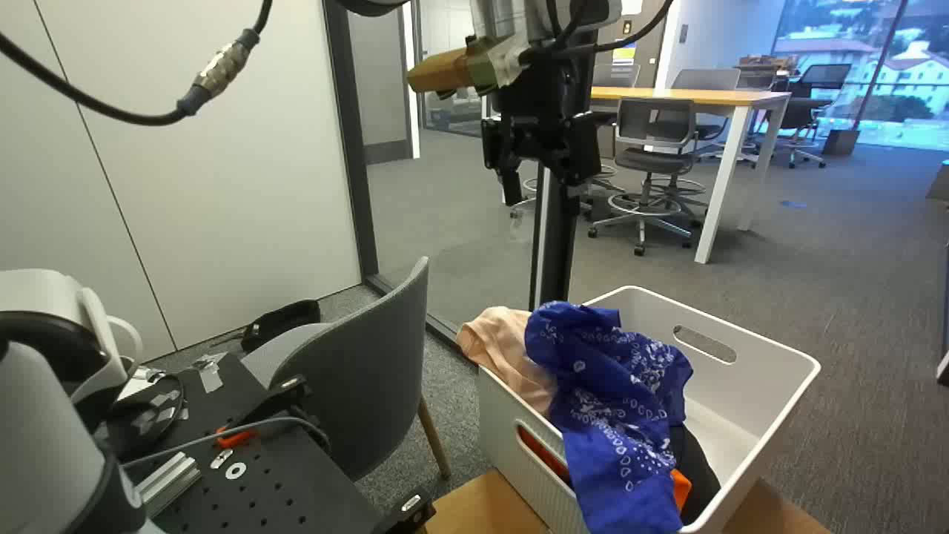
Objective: Remove the peach shirt from the white bin and hang it on the back of the chair
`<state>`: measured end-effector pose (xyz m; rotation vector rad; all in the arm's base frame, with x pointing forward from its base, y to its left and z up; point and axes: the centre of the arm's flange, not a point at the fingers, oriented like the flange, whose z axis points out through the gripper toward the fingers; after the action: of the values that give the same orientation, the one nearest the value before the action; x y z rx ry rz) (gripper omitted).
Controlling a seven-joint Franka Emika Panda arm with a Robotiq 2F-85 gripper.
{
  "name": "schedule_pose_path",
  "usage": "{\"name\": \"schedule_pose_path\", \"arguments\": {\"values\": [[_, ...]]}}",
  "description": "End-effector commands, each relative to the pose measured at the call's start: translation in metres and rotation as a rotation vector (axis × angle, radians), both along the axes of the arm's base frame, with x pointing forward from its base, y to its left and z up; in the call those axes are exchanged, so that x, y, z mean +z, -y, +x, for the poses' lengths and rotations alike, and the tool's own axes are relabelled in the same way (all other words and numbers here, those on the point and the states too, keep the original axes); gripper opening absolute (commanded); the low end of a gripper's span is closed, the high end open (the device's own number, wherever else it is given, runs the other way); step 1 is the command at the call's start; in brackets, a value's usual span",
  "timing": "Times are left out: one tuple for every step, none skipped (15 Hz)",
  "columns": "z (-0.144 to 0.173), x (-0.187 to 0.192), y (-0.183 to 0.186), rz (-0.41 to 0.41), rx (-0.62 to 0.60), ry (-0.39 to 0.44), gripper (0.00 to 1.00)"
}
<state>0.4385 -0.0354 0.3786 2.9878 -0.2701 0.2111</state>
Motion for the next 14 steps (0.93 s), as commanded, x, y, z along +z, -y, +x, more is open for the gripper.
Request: {"name": "schedule_pose_path", "arguments": {"values": [[0.002,0.003,0.000,0.000,0.000,0.006,1.00],[0.003,0.005,0.000,-0.001,0.000,0.012,1.00],[0.004,0.007,0.000,-0.001,0.000,0.015,1.00],[0.004,0.007,0.000,-0.001,0.000,0.017,1.00],[0.004,0.007,0.000,-0.001,0.000,0.017,1.00],[0.004,0.005,-0.001,0.004,0.009,0.009,1.00],[0.003,-0.001,-0.003,0.010,0.021,-0.004,1.00],[0.002,-0.007,-0.008,0.018,0.041,-0.017,1.00],[0.002,-0.012,-0.011,0.024,0.056,-0.026,1.00],[0.001,-0.018,-0.017,0.035,0.082,-0.038,1.00],[0.002,-0.023,-0.024,0.050,0.114,-0.048,1.00],[0.003,-0.029,-0.033,0.062,0.149,-0.064,1.00],[0.004,-0.036,-0.044,0.077,0.187,-0.079,1.00],[0.005,-0.044,-0.055,0.090,0.225,-0.094,1.00]]}}
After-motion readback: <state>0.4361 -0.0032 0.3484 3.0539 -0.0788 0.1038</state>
